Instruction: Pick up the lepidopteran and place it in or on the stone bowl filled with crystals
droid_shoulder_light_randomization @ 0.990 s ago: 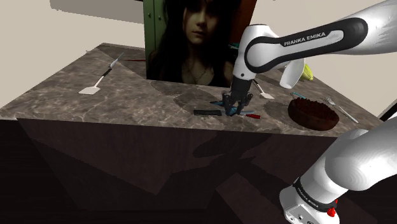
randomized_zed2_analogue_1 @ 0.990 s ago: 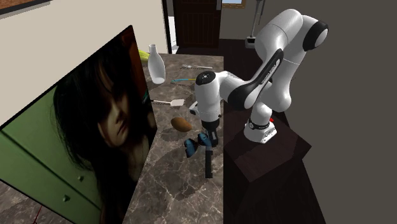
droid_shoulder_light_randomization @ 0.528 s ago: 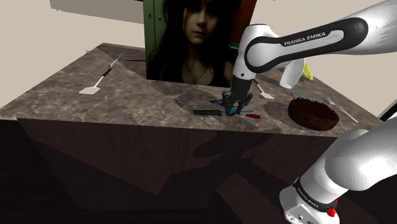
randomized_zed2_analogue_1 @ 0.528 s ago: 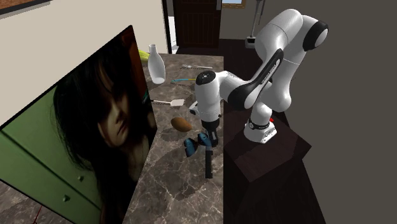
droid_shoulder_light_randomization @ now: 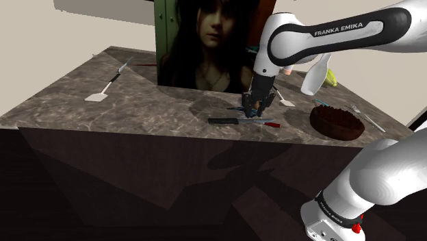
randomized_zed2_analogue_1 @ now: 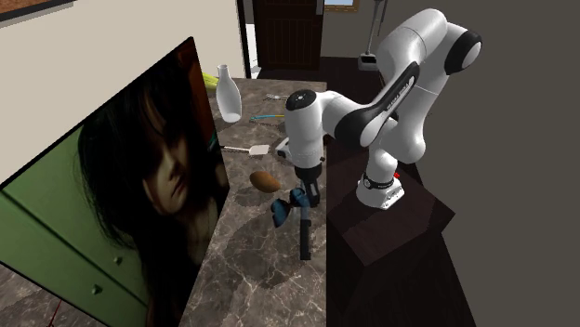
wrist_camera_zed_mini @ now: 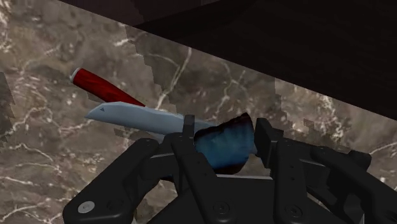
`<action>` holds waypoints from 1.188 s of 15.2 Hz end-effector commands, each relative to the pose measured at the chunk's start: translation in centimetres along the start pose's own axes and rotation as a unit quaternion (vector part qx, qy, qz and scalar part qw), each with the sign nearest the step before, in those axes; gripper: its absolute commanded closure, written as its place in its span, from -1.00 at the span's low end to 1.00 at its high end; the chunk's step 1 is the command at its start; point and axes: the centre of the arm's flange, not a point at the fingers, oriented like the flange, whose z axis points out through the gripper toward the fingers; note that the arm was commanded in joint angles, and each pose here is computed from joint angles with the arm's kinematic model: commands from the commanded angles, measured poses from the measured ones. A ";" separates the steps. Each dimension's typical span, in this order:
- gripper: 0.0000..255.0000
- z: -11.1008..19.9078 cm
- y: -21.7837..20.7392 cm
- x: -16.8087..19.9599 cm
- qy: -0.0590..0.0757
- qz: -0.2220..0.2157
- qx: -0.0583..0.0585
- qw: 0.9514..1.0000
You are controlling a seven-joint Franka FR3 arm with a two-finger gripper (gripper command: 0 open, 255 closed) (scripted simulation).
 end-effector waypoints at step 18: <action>1.00 -10.0 -0.3 -1.2 0.000 0.000 0.000 1.000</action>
